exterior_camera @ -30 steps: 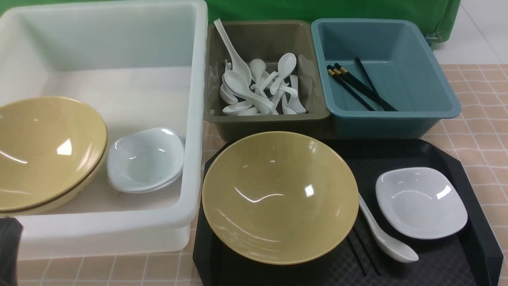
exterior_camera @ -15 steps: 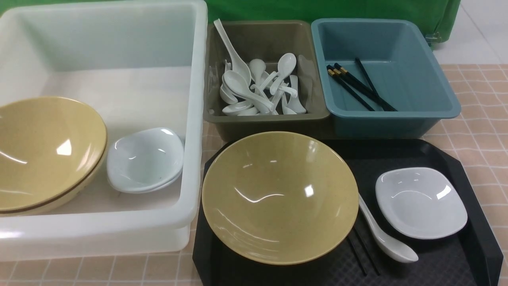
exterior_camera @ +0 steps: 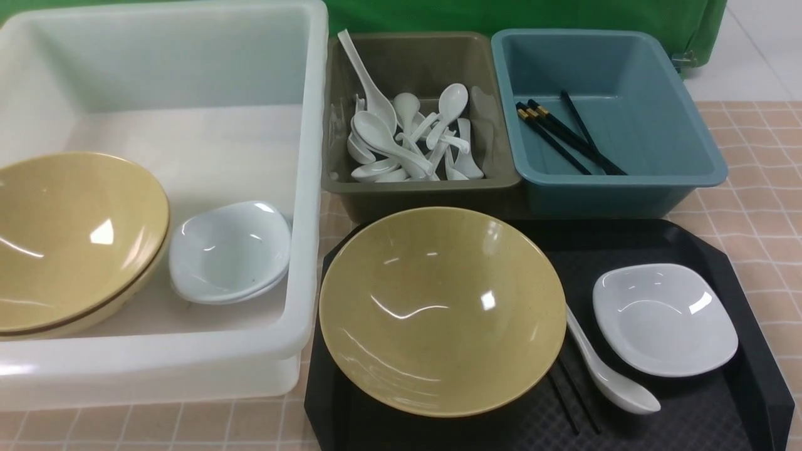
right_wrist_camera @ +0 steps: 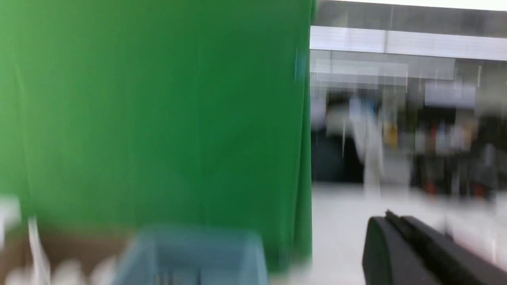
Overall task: On brown table put chopsticks spoon bowls plates into blue grey white boxes.
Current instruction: 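Grasp the large bowl on the tray by its rim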
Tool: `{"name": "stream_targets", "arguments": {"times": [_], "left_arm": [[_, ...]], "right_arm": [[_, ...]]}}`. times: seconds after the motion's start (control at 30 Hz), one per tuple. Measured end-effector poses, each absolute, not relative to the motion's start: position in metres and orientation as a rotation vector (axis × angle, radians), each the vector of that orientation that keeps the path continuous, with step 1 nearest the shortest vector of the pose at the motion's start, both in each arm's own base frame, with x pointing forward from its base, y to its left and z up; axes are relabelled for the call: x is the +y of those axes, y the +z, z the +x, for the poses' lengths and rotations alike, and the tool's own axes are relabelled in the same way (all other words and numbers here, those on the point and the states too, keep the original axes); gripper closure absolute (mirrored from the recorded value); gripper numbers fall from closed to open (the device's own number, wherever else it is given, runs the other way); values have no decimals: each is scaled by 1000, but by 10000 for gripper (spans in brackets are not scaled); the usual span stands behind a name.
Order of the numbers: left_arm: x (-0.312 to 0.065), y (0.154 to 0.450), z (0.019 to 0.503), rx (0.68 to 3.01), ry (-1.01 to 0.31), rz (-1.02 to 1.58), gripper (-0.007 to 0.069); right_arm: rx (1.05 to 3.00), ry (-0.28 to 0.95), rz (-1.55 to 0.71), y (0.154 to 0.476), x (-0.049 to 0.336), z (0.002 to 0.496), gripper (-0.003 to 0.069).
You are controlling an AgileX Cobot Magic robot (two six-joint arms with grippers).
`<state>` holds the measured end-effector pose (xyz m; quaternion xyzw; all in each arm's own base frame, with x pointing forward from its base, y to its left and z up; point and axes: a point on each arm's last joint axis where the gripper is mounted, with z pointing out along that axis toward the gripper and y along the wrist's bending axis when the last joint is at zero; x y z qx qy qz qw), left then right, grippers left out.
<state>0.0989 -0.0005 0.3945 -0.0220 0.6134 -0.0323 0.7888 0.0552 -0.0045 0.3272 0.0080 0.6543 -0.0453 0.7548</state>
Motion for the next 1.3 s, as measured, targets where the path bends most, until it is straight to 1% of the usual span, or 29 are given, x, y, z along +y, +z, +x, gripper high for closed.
{"name": "stream_targets", "arguments": {"times": [0.13, 0.17, 0.2, 0.27, 0.3, 0.33, 0.4, 0.43, 0.47, 0.5, 0.53, 0.57, 0.6, 0.63, 0.67, 0.73, 0.77, 0.83, 0.93, 1.07, 1.17, 1.23, 1.3], "left_arm": [[-3, 388, 141, 1683, -155, -116, 623], [-5, 385, 151, 1790, -173, -122, 623], [-6, 383, 155, 1834, -180, -122, 623], [-15, 372, 182, 2117, -267, -69, 623], [-16, 369, 184, 2141, -283, -74, 623], [-25, 363, 199, 2261, -372, 10, 623], [-34, 356, 211, 2349, -480, 82, 623], [-47, 350, 224, 2397, -592, 202, 623], [-50, 351, 225, 2400, -605, 239, 623], [-59, 349, 230, 2413, -655, 298, 623], [-82, 344, 240, 2432, -733, 421, 623], [-82, 342, 241, 2439, -735, 419, 623], [-112, 338, 246, 2455, -766, 553, 623], [-112, 336, 248, 2463, -762, 555, 623], [-138, 331, 250, 2478, -754, 657, 623], [-168, 322, 254, 2504, -699, 762, 623], [-186, 313, 258, 2521, -647, 820, 623], [-205, 304, 263, 2539, -592, 866, 622], [-255, 267, 279, 2594, -427, 971, 622], [-294, 222, 289, 2650, -269, 1077, 622], [-316, 202, 290, 2691, -256, 1117, 621], [-325, 199, 288, 2699, -293, 1138, 621], [-335, 205, 285, 2687, -399, 1167, 621]], "right_arm": [[1801, -85, 17, 311, -6, 77, 621], [1868, -77, -1, 308, -5, 80, 621], [1916, -68, -20, 306, -3, 83, 621], [2095, 1, -166, 293, 7, 91, 621], [2099, 5, -175, 292, 7, 92, 621], [2187, 87, -296, 284, 17, 98, 621], [2222, 131, -381, 280, 23, 100, 621], [2256, 211, -474, 275, 31, 106, 621], [2259, 218, -485, 274, 32, 106, 621], [2269, 244, -539, 272, 36, 109, 621], [2280, 268, -599, 268, 40, 113, 620], [2281, 269, -603, 268, 40, 114, 620], [2286, 277, -622, 264, 42, 119, 620], [2285, 276, -621, 264, 42, 119, 620], [2286, 268, -607, 259, 41, 123, 620], [2274, 249, -576, 252, 40, 126, 620], [2270, 240, -557, 248, 39, 127, 620], [2270, 240, -543, 245, 39, 127, 620], [2262, 278, -501, 245, 40, 127, 617], [2261, 294, -487, 245, 41, 128, 616], [2260, 300, -483, 246, 41, 128, 616], [2260, 300, -483, 246, 41, 128, 615], [2257, 299, -480, 246, 41, 128, 615]]}}
